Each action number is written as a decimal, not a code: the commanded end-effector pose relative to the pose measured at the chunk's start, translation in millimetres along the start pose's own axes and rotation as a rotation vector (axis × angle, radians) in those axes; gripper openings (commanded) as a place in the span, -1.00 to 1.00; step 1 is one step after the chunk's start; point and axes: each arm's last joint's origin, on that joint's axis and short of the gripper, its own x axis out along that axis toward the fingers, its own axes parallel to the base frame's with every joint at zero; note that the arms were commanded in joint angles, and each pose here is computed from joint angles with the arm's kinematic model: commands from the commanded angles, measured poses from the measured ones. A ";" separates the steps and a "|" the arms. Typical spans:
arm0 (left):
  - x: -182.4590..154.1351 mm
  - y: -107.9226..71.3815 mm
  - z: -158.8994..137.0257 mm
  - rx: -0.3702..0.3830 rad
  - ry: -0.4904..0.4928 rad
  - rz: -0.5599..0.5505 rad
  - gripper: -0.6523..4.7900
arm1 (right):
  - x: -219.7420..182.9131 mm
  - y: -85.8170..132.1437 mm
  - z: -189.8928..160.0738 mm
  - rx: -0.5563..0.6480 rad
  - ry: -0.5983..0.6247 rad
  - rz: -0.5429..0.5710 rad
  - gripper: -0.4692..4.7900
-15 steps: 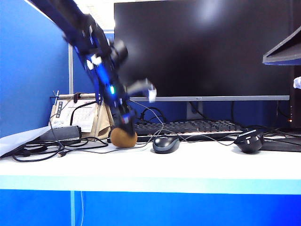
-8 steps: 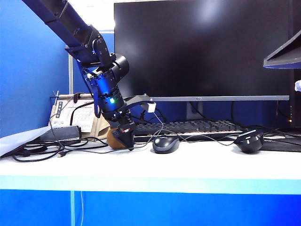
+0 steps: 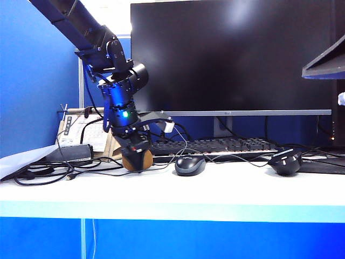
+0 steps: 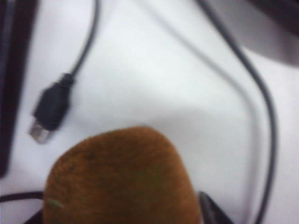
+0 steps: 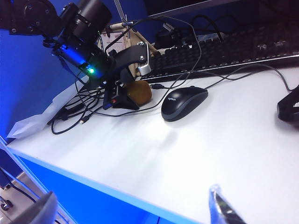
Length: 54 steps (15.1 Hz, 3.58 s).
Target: Pick up the kiwi and place it near the upside-down mouse.
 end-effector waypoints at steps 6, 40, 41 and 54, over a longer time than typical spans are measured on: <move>-4.0 -16.5 25.2 -0.040 -0.047 0.039 -0.57 | -0.3 0.6 3.4 0.003 -0.025 -0.011 0.75; -2.6 -184.8 162.4 -0.208 -0.648 -0.400 -0.19 | -58.0 33.8 108.2 -0.230 0.152 -0.236 0.65; -3.5 -185.7 163.8 -0.208 -0.657 -0.390 -0.16 | -57.6 34.2 109.5 -0.230 0.138 -0.233 0.65; -39.3 -149.8 153.0 -0.249 -0.564 -0.269 1.00 | -56.6 36.3 115.8 -0.230 0.069 -0.218 0.65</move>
